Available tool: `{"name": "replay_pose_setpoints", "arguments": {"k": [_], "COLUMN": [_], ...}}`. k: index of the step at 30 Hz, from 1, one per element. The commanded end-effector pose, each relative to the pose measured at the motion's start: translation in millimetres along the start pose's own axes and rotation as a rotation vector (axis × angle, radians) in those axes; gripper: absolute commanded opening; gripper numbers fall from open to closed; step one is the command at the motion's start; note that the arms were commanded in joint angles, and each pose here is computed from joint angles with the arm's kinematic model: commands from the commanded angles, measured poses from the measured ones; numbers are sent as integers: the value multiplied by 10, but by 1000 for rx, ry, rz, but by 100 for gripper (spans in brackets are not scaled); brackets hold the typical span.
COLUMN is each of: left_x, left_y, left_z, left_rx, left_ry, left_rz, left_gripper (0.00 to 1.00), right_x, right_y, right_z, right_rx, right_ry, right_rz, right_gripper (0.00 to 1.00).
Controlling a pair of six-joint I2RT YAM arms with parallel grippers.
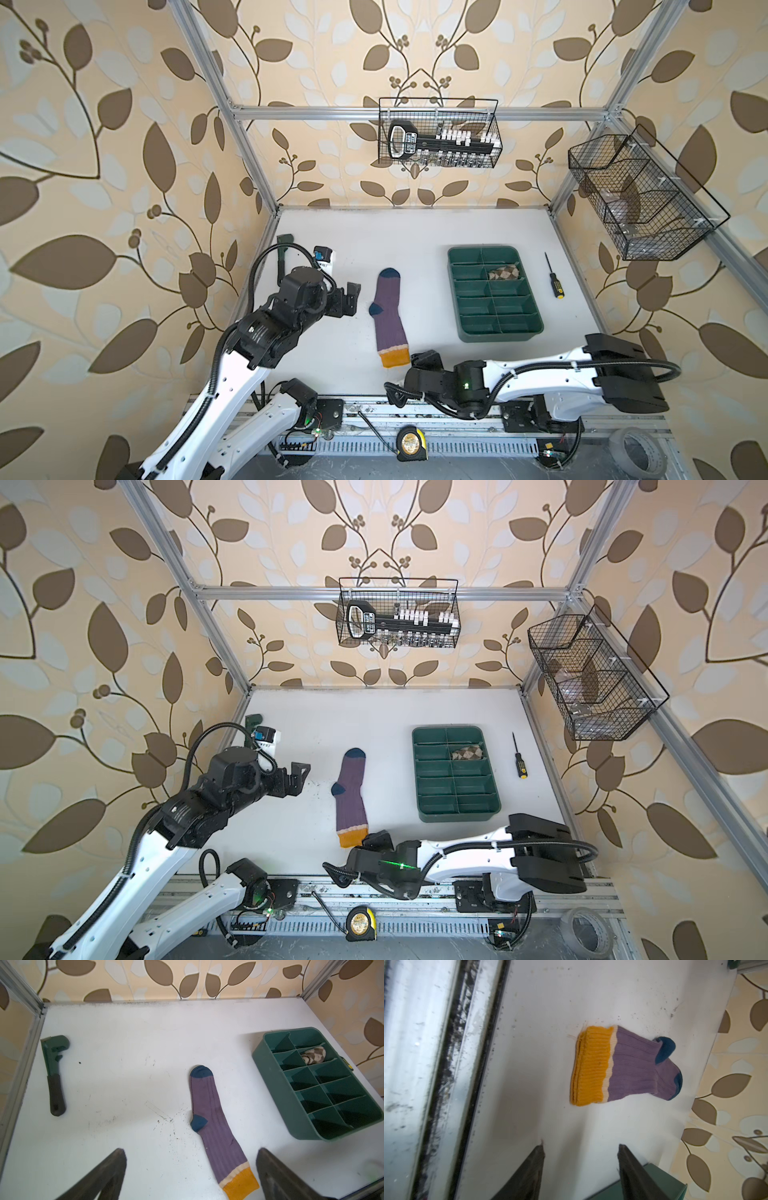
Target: Roll the socks
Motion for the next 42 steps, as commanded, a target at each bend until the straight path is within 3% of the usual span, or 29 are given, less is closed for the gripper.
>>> {"name": "replay_pose_setpoints", "arguments": {"k": [1,5,10,17,20,22,23,27,34,42], "left_x": [58,-2,-13,-14,-23,-39,-47,-87,-125,-468], "left_y": [1,34,55,-55,-151,-201,-222,-269,-413,-539], "left_z": [95,101,85,126,190,244,280,373,393,180], "left_rx": [-5,26,54,-81,-189,-239,-259,-283,-324,-344], "left_ry": [-125,-118,-88,-107,-126,-139,-148,-177,-151,-86], "left_rz": [-93,-89,-94,-194,-306,-396,-443,-651,-884,-1151], "left_gripper": [99,99,99,94,87,88,93,94,93,87], "right_x": [188,207,109,36,49,66,72,80,-7,-1], "right_y": [-49,-40,-19,-15,-28,-51,-68,-180,-264,-515], "right_z": [-150,-371,-571,-622,-560,-516,-498,-477,-683,-824], "right_rx": [-48,-30,27,120,209,294,345,523,807,938], "right_ry": [-68,-50,-4,34,26,26,30,39,108,73], "right_rz": [64,51,11,-58,-106,-146,-170,-303,-442,-548], "right_gripper": [59,58,48,8,0,0,0,0,0,0]}}
Point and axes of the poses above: each gripper's point midway between its finger pads, its own z axis back along the fingers, its own y axis along the line the jaws close on, x = y × z, the point moved 9 cm from there along z, back along the fingers, and after that the axes turned 8 degrees about -z, right-handed, at the moved point
